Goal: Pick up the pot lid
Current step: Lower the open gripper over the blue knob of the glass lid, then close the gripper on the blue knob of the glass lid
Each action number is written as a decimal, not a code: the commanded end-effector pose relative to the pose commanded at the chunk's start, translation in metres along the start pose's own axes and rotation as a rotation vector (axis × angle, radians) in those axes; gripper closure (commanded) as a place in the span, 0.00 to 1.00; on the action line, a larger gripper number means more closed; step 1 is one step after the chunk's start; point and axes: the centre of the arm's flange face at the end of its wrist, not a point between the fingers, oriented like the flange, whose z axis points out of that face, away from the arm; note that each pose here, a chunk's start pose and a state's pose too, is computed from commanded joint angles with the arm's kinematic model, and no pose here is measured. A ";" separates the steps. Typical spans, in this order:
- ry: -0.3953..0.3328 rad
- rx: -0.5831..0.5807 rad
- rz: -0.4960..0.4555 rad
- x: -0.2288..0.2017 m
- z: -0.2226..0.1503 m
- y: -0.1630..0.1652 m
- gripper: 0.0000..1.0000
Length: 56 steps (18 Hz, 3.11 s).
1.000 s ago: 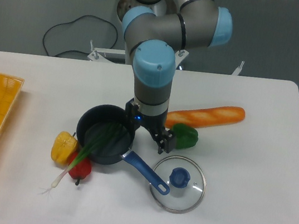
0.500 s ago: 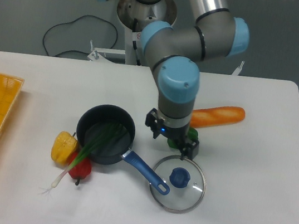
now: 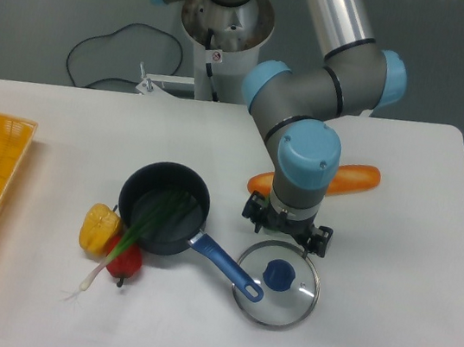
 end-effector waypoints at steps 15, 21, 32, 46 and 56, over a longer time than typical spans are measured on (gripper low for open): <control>-0.013 0.030 -0.142 -0.021 0.035 -0.025 0.00; -0.004 0.032 -0.135 -0.021 0.039 -0.027 0.00; 0.017 0.023 -0.133 -0.022 0.055 -0.032 0.00; 0.033 0.001 -0.135 -0.019 0.070 -0.029 0.00; 0.037 -0.004 -0.135 -0.020 0.075 -0.030 0.04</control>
